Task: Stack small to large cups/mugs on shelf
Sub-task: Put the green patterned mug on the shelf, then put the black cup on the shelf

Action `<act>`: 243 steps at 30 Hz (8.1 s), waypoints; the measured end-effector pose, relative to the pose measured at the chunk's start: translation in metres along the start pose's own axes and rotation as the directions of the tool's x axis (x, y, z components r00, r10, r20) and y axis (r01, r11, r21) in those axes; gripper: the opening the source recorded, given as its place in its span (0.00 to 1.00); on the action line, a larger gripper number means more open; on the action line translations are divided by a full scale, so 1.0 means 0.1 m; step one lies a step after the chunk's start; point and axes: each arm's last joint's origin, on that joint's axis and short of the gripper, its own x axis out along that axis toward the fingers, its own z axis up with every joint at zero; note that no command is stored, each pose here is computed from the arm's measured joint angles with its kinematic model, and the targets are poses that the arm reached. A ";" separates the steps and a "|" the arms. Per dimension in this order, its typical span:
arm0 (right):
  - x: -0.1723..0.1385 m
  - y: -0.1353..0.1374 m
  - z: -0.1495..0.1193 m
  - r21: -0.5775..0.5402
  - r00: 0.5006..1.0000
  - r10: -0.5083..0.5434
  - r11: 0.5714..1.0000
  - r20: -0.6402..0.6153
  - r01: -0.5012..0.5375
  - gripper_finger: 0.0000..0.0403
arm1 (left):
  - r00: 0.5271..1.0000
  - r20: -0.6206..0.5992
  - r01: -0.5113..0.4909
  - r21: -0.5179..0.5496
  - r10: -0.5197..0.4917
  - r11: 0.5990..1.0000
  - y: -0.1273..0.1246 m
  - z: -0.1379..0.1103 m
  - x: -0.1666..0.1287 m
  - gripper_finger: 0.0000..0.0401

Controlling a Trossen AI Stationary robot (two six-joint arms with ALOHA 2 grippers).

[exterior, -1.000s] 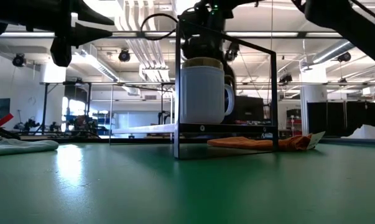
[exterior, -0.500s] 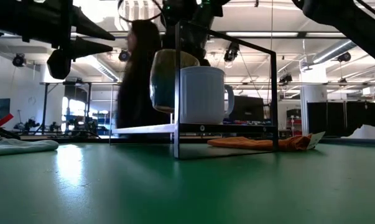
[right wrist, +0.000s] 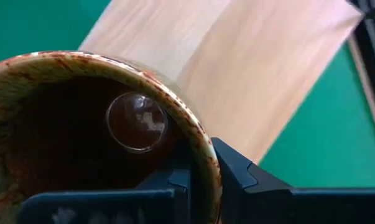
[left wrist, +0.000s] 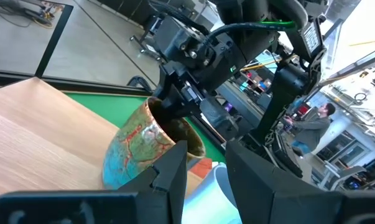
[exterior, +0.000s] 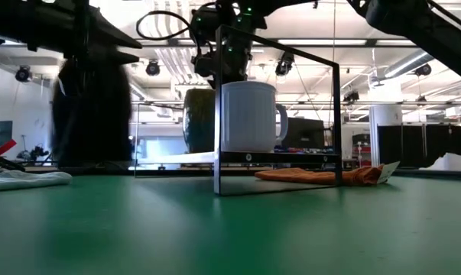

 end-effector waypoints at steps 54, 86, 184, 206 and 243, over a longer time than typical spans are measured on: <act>-1.71 -0.12 -0.28 -0.058 0.923 0.078 0.996 0.377 -0.061 0.39 | 0.959 -0.272 0.045 0.409 0.075 0.911 -0.67 0.70 -0.01 0.16; -2.47 -0.25 -1.08 -0.045 0.964 -0.015 0.999 0.264 0.028 0.39 | 0.458 -0.834 0.225 0.445 0.309 0.867 -1.06 0.22 0.26 0.16; -2.46 -0.26 -1.08 -0.083 0.966 -0.026 0.995 0.258 0.049 0.39 | 0.056 -0.815 0.192 0.575 0.576 0.795 -1.35 -0.61 -0.49 0.00; -2.46 -0.26 -1.08 -0.089 0.966 -0.027 0.995 0.258 0.051 0.39 | 0.220 -0.834 0.079 0.533 0.506 0.843 -1.36 -0.27 -0.32 0.00; -2.30 -0.45 -1.06 -0.033 0.979 -0.066 0.997 0.194 0.074 0.39 | 0.493 -0.530 -0.257 0.669 0.690 0.697 -0.69 1.35 0.70 0.00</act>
